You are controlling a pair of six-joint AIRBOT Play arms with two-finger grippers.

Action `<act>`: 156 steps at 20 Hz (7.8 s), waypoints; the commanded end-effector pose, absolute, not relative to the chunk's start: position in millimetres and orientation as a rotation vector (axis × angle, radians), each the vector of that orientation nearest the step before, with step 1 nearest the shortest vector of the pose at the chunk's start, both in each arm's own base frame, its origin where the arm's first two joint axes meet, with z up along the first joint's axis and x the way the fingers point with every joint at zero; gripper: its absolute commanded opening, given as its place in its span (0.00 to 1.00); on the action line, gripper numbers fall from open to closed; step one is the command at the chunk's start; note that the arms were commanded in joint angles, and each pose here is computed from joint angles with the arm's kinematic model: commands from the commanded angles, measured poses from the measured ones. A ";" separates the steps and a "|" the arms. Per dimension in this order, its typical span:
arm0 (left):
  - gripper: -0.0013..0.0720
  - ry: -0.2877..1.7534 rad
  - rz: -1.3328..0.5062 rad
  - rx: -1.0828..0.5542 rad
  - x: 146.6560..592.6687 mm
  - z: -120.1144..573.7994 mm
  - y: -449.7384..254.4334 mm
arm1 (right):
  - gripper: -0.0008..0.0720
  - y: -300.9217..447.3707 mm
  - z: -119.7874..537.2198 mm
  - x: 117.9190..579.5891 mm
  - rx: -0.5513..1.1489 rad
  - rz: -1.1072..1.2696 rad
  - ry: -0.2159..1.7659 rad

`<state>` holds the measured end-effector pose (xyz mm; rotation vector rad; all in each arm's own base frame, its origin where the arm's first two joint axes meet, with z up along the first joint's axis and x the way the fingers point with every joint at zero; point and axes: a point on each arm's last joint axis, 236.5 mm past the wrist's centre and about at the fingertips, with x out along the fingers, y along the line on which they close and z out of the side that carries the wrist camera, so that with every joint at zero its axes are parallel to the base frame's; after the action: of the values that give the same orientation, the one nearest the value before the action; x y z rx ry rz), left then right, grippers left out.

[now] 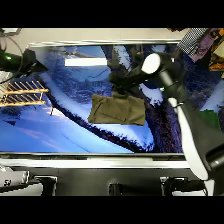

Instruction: Fold the clothes and pants, and hang the long-sleeved shirts on hangers.

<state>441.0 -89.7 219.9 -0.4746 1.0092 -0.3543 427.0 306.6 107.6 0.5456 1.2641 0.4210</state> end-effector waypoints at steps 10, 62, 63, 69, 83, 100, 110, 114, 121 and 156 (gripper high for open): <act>0.04 0.999 -0.310 -0.474 438.6 222.6 -67.0 | 0.05 357.6 16.9 456.6 0.617 0.358 1.295; 0.04 0.983 -0.316 -0.461 448.5 217.9 -65.6 | 0.06 158.4 -93.1 426.2 0.817 0.429 1.432; 0.04 0.984 -0.315 -0.461 448.7 217.6 -65.4 | 0.06 160.4 -86.5 431.3 0.839 0.437 1.410; 0.04 0.984 -0.316 -0.460 448.7 217.6 -65.6 | 0.05 137.6 -10.6 488.8 0.926 0.396 1.239; 0.04 0.996 -0.315 -0.463 451.8 211.4 -65.0 | 0.05 -131.3 139.1 564.7 1.071 -0.022 0.686; 0.04 1.025 -0.311 -0.472 457.8 198.0 -64.2 | 0.05 -274.8 160.3 444.6 1.216 -0.771 0.613; 0.04 1.026 -0.311 -0.472 457.7 198.0 -64.3 | 0.05 -261.1 147.9 354.0 1.099 -1.006 0.886; 0.04 1.026 -0.311 -0.472 457.7 198.0 -64.3 | 0.05 -263.8 138.5 317.6 1.001 -1.098 1.020; 0.04 1.026 -0.312 -0.472 457.6 198.0 -64.5 | 0.05 -262.1 100.3 264.5 0.858 -1.199 1.284; 0.04 1.027 -0.311 -0.472 457.5 197.9 -64.5 | 0.43 -226.6 -7.1 156.2 0.666 -1.305 1.713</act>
<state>457.3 -64.7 197.9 -0.4719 1.0272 -0.3120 160.3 -230.3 -9.1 0.6628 1.6886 -1.3011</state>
